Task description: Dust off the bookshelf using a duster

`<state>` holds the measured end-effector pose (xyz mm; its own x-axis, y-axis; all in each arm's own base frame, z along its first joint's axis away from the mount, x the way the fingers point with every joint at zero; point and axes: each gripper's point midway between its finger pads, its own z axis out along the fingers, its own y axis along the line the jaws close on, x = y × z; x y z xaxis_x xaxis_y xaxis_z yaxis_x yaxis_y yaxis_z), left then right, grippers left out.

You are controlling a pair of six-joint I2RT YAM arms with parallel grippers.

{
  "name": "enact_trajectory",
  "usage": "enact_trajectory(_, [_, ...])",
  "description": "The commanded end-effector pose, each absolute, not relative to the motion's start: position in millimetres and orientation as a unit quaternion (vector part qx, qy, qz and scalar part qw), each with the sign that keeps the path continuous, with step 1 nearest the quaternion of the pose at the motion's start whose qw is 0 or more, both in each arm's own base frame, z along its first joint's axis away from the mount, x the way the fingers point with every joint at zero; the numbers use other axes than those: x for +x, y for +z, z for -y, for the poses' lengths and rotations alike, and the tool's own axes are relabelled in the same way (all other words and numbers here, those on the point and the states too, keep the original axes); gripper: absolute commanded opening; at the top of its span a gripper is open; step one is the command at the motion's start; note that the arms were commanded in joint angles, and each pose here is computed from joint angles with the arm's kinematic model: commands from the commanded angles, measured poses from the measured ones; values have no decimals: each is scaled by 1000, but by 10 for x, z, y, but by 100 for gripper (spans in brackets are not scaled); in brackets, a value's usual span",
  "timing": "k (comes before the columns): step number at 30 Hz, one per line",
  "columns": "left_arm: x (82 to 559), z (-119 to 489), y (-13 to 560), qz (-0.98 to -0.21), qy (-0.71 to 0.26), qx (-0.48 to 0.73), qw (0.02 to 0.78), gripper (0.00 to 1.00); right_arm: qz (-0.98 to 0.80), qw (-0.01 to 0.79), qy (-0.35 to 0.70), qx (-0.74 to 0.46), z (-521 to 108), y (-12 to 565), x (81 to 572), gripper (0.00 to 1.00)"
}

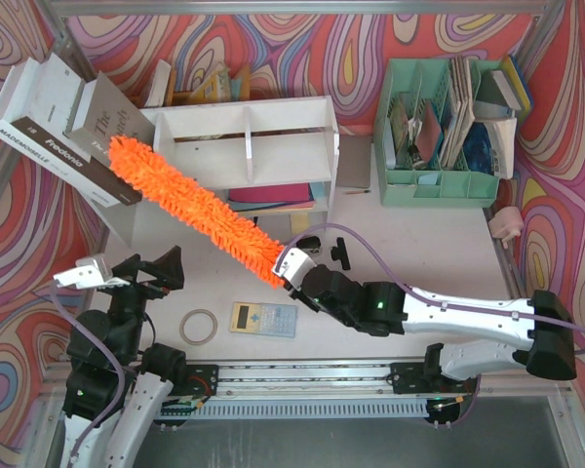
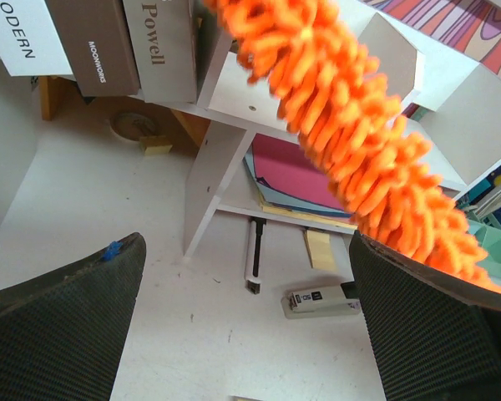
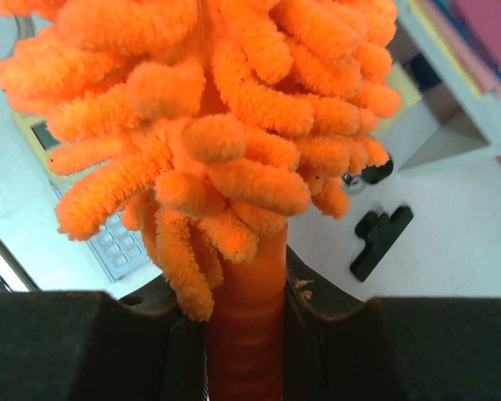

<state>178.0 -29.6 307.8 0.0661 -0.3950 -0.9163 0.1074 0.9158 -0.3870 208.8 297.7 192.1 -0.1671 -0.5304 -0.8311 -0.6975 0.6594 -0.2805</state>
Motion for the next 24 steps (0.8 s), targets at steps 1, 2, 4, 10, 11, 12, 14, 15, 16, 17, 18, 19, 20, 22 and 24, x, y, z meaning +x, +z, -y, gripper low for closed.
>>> enact_trajectory(1, [1825,293,3012,-670,-167,-113,714,98,-783,495,79,-368,-2869,1728,2070,0])
enact_trajectory(2, [1830,293,3010,-670,-167,-114,714,98,-787,490,77,-365,-2834,1675,2055,0])
enact_trajectory(4, [1833,296,3010,-671,-167,-113,714,98,-791,488,72,-362,-2779,1635,2044,0])
enact_trajectory(10, [1846,310,2998,-674,-167,-110,711,98,-764,529,84,-359,-2887,2055,2137,0])
enact_trajectory(11, [1841,309,3004,-673,-167,-110,712,98,-759,535,88,-361,-2943,2138,2156,0])
enact_trajectory(12, [1839,308,3006,-673,-168,-110,712,98,-755,539,90,-363,-3001,2203,2180,0])
enact_trajectory(14, [1831,297,3013,-671,-167,-112,714,98,-745,552,95,-363,-3112,2367,2231,0])
enact_trajectory(15, [1826,293,3018,-670,-167,-113,715,98,-741,557,96,-363,-3156,2429,2257,0])
enact_trajectory(16, [1825,291,3014,-670,-167,-113,715,98,-738,563,96,-359,-3190,2479,2279,0])
enact_trajectory(17, [1822,288,3013,-669,-167,-114,715,98,-738,566,97,-355,-3219,2507,2304,0])
enact_trajectory(18, [1819,283,3019,-668,-166,-114,716,98,-736,570,98,-351,-3244,2527,2321,0])
enact_trajectory(19, [1819,283,3018,-668,-166,-114,716,98,-736,570,100,-350,-3266,2531,2329,0])
enact_trajectory(20, [1814,283,3022,-667,-167,-114,717,98,-739,568,100,-349,-3285,2504,2335,0])
enact_trajectory(22, [1816,283,3019,-668,-167,-114,717,98,-748,557,94,-348,-3300,2384,2342,0])
enact_trajectory(24, [1816,287,3022,-668,-167,-113,716,98,-761,543,87,-345,-3292,2217,2340,0])
